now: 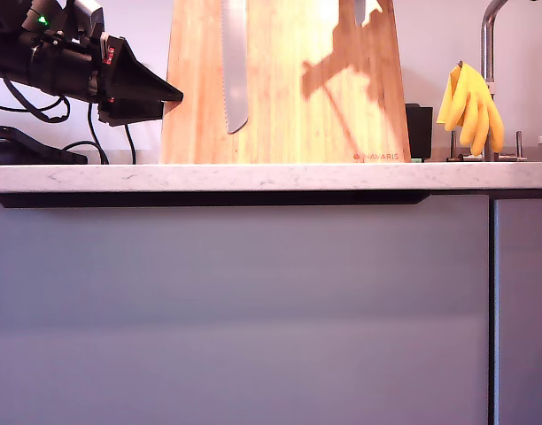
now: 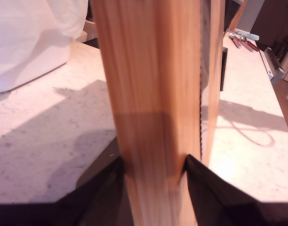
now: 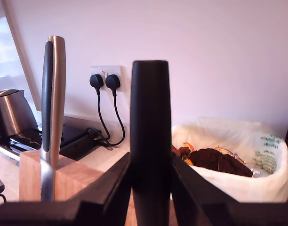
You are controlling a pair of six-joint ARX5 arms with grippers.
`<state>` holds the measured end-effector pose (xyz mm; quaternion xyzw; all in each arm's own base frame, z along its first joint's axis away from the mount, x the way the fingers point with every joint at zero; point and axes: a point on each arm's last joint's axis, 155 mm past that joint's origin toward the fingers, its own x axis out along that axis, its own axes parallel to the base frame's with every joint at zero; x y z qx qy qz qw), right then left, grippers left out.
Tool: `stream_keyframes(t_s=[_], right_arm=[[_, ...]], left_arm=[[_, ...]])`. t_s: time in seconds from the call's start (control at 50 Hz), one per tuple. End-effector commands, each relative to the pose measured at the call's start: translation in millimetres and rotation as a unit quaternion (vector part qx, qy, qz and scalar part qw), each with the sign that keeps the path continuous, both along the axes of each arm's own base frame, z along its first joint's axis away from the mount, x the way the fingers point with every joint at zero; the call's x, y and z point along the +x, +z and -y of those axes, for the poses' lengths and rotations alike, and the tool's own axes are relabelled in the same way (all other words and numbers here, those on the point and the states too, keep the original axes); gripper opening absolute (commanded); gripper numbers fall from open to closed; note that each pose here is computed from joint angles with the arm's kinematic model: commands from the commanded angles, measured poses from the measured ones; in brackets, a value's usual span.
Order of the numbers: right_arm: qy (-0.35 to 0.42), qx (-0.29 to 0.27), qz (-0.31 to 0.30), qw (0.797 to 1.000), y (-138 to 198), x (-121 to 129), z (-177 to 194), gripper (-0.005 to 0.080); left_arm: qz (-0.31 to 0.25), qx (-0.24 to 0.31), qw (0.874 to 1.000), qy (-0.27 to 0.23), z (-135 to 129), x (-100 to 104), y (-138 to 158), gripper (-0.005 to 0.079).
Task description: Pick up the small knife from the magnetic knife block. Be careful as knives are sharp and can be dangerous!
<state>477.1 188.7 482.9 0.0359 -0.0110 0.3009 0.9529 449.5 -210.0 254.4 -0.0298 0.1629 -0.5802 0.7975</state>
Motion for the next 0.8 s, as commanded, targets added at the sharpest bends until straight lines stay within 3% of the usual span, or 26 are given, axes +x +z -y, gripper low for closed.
stream_keyframes(t_s=[0.0, 0.78], right_arm=[[0.005, 0.005, 0.019, 1.000, 17.7, -11.6, 0.6, -0.0013], [-0.025, -0.013, -0.073, 0.997, -12.1, -23.2, 51.8, -0.0013]], left_arm=[[0.000, 0.004, 1.000, -0.023, 23.3, -4.9, -8.6, -0.0019], [-0.004, 0.005, 1.000, -0.021, 23.1, -5.2, -9.8, -0.0019]])
